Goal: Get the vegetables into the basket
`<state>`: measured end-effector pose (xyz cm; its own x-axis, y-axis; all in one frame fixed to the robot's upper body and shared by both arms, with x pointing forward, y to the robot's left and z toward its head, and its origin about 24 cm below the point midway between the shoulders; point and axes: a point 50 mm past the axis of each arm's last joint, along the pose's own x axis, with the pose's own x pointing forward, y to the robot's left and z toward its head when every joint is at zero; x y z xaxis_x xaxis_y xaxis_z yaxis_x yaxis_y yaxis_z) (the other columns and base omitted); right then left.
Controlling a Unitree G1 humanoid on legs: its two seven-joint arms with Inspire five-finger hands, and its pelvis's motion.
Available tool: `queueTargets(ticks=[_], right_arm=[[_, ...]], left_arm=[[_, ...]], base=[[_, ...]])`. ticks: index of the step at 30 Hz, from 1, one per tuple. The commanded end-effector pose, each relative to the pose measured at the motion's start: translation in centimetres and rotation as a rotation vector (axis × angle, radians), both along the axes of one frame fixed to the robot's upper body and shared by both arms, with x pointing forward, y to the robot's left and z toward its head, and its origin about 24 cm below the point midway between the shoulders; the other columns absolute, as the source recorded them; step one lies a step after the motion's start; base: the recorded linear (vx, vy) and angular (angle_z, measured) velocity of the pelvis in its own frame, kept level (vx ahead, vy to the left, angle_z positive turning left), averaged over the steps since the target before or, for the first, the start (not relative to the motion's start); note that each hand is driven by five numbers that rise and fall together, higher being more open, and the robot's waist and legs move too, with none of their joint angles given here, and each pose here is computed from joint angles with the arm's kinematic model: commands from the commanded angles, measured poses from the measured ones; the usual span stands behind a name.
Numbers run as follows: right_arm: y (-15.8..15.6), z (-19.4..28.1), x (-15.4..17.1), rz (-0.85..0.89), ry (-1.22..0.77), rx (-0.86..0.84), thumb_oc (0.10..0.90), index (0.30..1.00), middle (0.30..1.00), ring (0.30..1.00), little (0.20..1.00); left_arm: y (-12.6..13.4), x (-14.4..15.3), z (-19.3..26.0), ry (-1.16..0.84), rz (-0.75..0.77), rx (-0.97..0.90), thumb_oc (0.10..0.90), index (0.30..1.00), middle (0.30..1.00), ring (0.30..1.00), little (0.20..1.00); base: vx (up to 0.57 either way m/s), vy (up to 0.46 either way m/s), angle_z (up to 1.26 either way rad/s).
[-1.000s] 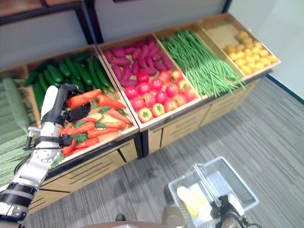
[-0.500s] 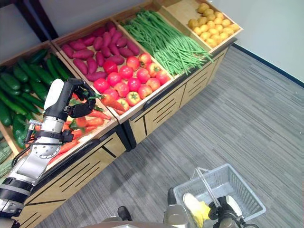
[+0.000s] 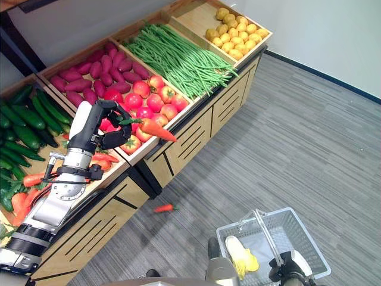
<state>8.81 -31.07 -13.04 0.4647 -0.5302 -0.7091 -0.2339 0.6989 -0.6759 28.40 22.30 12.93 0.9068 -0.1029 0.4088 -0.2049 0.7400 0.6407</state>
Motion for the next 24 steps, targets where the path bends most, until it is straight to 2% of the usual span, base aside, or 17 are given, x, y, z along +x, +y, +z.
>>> queueTargets(ticks=[1, 6, 17, 24], right_arm=[[-3.9, 2.8, 2.2, 0.023, -0.097, -0.167, 0.400, 0.300, 0.300, 0.300, 0.300], [-3.4, 3.1, 3.7, 0.072, -0.124, -0.166, 0.400, 0.300, 0.300, 0.300, 0.300], [-2.2, 2.7, 4.4, 0.099, -0.128, -0.129, 0.400, 0.300, 0.300, 0.300, 0.300], [-1.2, 3.4, 6.9, 0.134, -0.210, -0.121, 0.400, 0.300, 0.300, 0.300, 0.300]], left_arm=[[-0.7, 0.2, 6.1, -0.287, -0.063, -0.053, 0.400, 0.300, 0.300, 0.300, 0.300], [-0.1, -0.5, 5.7, -0.291, -0.036, -0.044, 0.400, 0.300, 0.300, 0.300, 0.300], [-0.9, -0.8, 5.8, -0.272, -0.111, -0.008, 0.400, 0.300, 0.300, 0.300, 0.300], [-1.1, -0.9, 6.2, -0.280, -0.139, 0.017, 0.400, 0.300, 0.300, 0.300, 0.300]], base=[[0.03, 0.008, -0.32], [0.03, 0.034, -0.57], [0.04, 0.191, -0.58], [-0.06, 0.125, -0.45]])
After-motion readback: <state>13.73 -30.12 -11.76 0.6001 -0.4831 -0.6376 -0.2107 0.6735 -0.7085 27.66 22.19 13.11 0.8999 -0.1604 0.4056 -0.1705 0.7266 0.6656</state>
